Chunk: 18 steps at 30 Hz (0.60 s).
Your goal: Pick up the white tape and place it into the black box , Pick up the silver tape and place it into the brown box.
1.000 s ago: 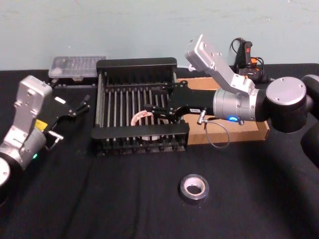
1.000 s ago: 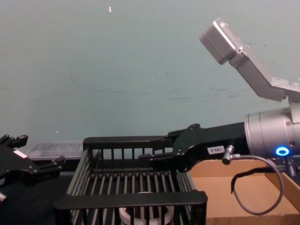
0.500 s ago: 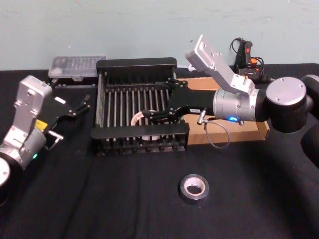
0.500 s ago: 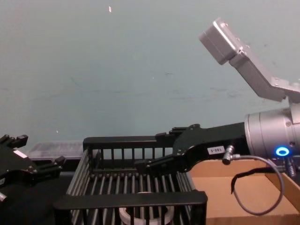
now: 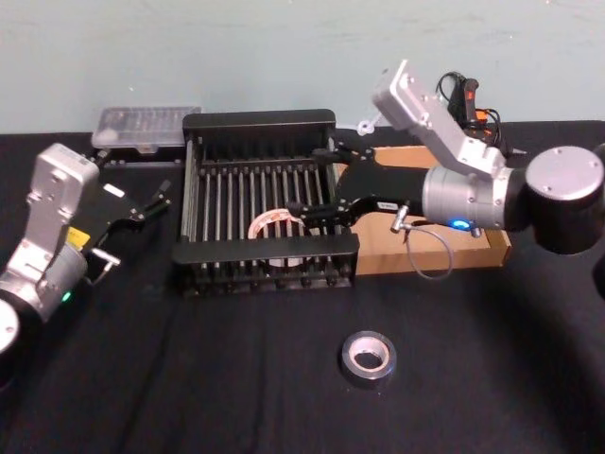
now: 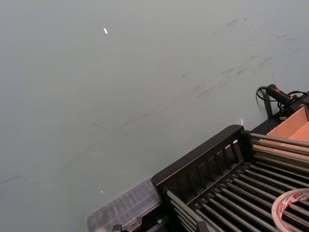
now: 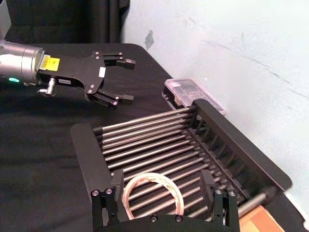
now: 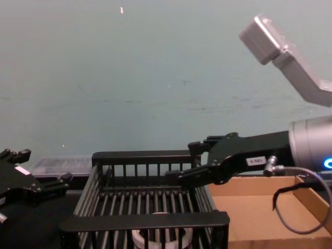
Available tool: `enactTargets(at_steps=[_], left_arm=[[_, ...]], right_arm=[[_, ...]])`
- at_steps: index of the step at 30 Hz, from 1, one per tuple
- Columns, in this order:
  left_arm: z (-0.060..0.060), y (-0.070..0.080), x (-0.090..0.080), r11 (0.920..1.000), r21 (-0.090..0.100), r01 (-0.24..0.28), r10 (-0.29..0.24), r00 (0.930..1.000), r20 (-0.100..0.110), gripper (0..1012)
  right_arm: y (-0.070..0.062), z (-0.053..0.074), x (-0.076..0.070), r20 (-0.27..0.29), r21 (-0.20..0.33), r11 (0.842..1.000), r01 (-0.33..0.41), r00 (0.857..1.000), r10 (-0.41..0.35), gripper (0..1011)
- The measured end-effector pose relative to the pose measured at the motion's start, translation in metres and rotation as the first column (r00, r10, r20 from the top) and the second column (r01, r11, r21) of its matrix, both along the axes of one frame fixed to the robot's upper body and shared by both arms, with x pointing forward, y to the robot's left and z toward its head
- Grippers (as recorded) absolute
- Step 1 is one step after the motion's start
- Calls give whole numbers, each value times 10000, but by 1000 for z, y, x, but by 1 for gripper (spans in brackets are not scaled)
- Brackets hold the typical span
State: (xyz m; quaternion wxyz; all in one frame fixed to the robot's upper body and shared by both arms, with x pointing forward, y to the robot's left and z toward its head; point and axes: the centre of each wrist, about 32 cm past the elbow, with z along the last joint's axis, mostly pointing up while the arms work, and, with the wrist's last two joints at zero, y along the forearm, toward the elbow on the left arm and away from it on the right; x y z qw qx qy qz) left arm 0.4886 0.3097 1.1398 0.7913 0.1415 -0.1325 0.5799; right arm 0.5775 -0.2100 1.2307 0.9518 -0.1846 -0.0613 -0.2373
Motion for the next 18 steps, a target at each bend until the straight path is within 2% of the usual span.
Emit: enactTargets(at_steps=[10, 18], left_arm=[[0, 0, 0, 10000, 0, 0, 0, 10000, 0, 1001], [0, 0, 0, 10000, 0, -1, 1, 10000, 0, 1001]], right_arm=[[-21, 7, -22, -7, 124, 9995, 276, 9996, -276, 1002], [-46, 9, -49, -106, -1, 9980, 630, 9980, -630, 1003]])
